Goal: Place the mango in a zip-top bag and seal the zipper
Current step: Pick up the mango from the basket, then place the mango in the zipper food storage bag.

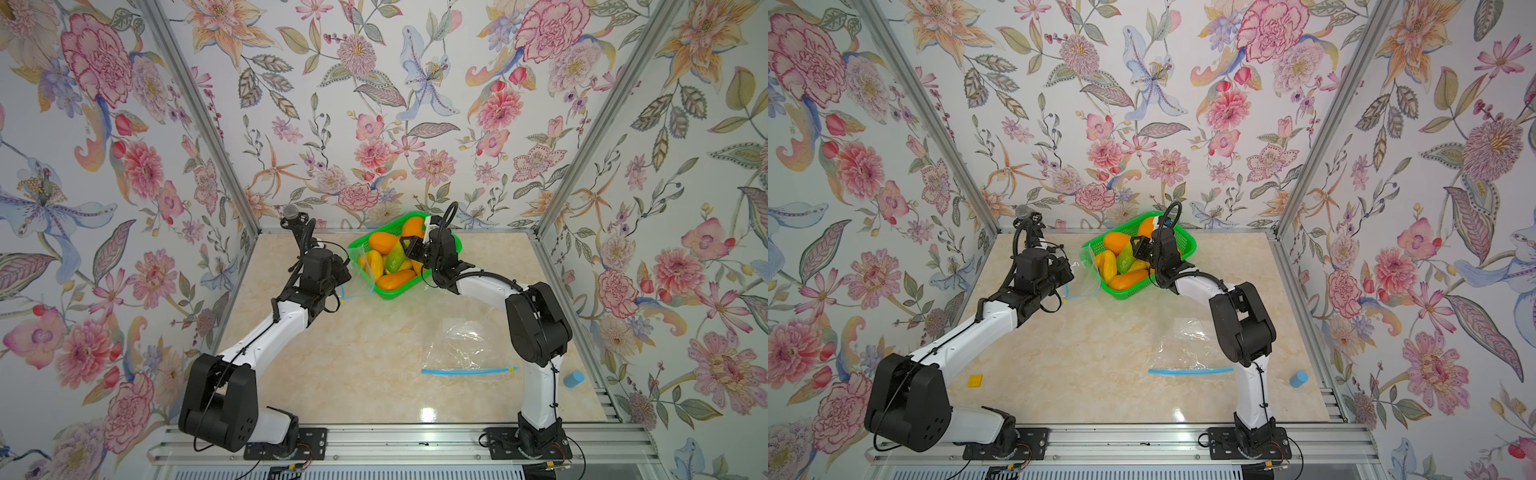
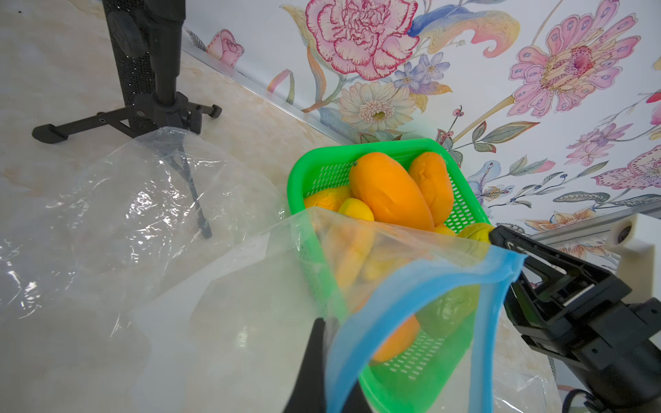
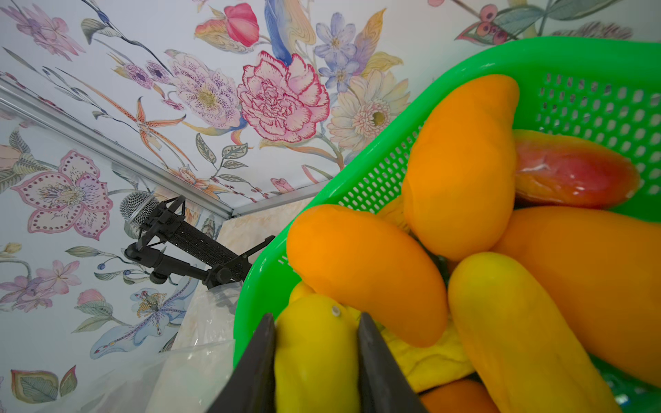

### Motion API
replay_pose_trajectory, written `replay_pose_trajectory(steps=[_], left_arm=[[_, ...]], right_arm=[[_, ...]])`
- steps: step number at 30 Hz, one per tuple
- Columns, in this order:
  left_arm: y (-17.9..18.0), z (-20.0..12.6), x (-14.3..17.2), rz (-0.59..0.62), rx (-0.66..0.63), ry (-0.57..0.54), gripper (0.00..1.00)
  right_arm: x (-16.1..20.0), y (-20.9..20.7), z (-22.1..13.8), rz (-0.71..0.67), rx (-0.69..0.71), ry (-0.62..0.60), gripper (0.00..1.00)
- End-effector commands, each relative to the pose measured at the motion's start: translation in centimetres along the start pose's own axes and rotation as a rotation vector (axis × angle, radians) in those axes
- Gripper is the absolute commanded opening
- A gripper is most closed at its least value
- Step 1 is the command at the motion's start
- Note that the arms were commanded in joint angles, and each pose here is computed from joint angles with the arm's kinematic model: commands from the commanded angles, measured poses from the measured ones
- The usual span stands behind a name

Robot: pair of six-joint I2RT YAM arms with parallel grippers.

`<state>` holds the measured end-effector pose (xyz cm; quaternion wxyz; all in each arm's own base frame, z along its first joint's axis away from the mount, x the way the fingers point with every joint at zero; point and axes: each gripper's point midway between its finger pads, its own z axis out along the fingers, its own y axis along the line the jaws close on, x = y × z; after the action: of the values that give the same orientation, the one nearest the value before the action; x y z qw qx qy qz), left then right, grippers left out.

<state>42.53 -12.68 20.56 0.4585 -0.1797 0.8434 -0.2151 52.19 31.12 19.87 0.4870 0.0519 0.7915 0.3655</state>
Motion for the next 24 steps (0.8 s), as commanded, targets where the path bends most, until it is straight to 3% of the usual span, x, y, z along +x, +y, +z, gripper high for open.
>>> replay_pose_trajectory(steps=[1,7,12,24], left_arm=[[-1.1,0.4,-0.3,-0.014,0.005,0.021,0.0],[-2.1,1.2,-0.9,-0.015,0.012,0.045,0.0],[-3.8,0.9,-2.1,-0.025,0.056,0.042,0.0],[-7.5,-2.5,-4.5,-0.109,0.205,0.016,0.0]], right_arm=[[-6.3,5.8,-3.6,-0.06,-0.157,-0.248,0.0],[-8.4,11.8,-8.8,-0.123,-0.278,-0.385,0.0],[-6.6,16.1,-11.8,-0.138,-0.389,-0.44,0.0],[-2.1,18.8,-11.3,-0.198,-0.472,-0.452,0.03]])
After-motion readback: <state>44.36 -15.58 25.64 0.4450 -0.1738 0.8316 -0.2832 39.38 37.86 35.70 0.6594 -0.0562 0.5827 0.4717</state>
